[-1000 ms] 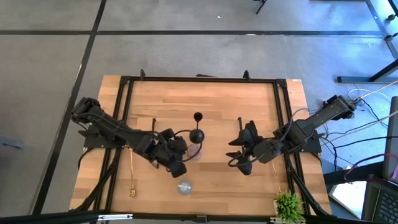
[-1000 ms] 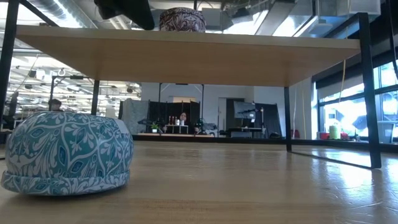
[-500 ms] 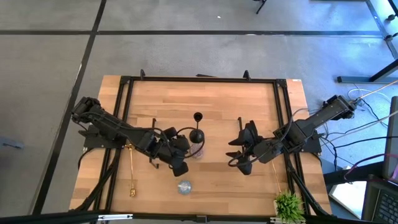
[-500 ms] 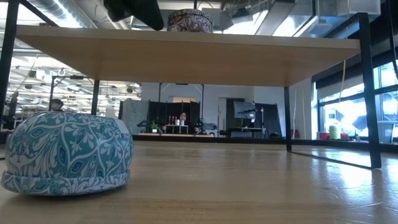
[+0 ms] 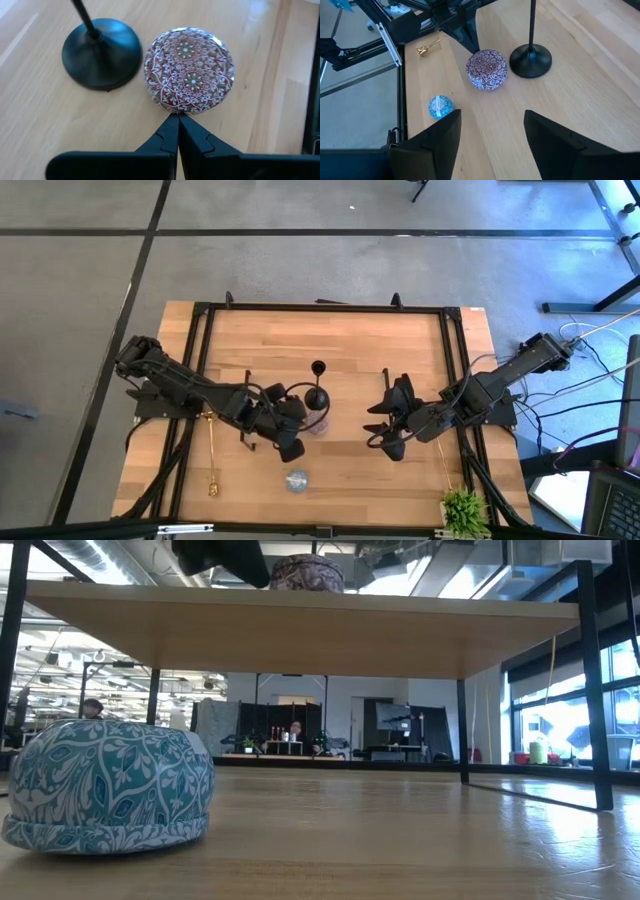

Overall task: Pick & Place candle stick holders
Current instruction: Adjust the red scented candle on the shelf, then put the gold candle holder on the shelf

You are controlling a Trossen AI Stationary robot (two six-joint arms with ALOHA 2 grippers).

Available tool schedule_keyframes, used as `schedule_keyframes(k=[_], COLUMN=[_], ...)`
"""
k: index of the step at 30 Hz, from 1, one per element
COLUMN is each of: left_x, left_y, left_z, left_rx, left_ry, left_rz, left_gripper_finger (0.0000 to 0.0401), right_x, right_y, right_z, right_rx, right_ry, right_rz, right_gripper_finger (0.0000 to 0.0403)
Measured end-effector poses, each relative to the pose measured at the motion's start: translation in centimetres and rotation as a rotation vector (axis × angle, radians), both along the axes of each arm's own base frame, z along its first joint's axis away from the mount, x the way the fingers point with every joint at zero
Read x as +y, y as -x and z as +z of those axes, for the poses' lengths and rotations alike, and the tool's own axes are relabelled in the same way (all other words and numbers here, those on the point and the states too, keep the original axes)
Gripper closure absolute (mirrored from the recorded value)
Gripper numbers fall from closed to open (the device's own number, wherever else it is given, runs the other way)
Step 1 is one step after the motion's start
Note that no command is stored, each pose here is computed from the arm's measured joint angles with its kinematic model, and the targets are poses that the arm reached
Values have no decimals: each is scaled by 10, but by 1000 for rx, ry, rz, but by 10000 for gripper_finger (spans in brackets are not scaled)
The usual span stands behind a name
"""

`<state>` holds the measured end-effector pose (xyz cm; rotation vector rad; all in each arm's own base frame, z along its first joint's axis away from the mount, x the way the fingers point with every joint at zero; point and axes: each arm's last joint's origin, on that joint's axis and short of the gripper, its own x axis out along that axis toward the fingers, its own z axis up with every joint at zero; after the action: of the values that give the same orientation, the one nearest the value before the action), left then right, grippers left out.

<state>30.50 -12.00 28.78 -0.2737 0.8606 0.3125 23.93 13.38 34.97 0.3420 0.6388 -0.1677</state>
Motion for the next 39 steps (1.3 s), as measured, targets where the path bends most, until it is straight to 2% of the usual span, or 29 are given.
schedule_keyframes(k=[13, 16, 21, 28, 32, 39], left_x=[2, 6, 16, 27, 35, 39], left_y=[4, 12, 29, 56, 76, 108], left_z=[2, 13, 41, 72, 81, 81], left_rx=[12, -10, -126, -235, -206, -36], left_ry=[1, -24, -27, 65, 108, 219], left_rz=[18, 64, 138, 175, 170, 160], left_gripper_finger=[400, 400, 400, 400, 400, 400], right_x=[0, 1, 1, 2, 2, 2], right_y=[-1, -1, -2, -3, -3, -3], right_z=[1, 1, 2, 3, 3, 4], right_rx=[-9, -14, -24, -41, -42, -44], right_ry=[-6, -9, -12, -6, -5, -6], right_rz=[0, 0, 2, 14, 15, 15], right_gripper_finger=[183, 183, 183, 183, 183, 183])
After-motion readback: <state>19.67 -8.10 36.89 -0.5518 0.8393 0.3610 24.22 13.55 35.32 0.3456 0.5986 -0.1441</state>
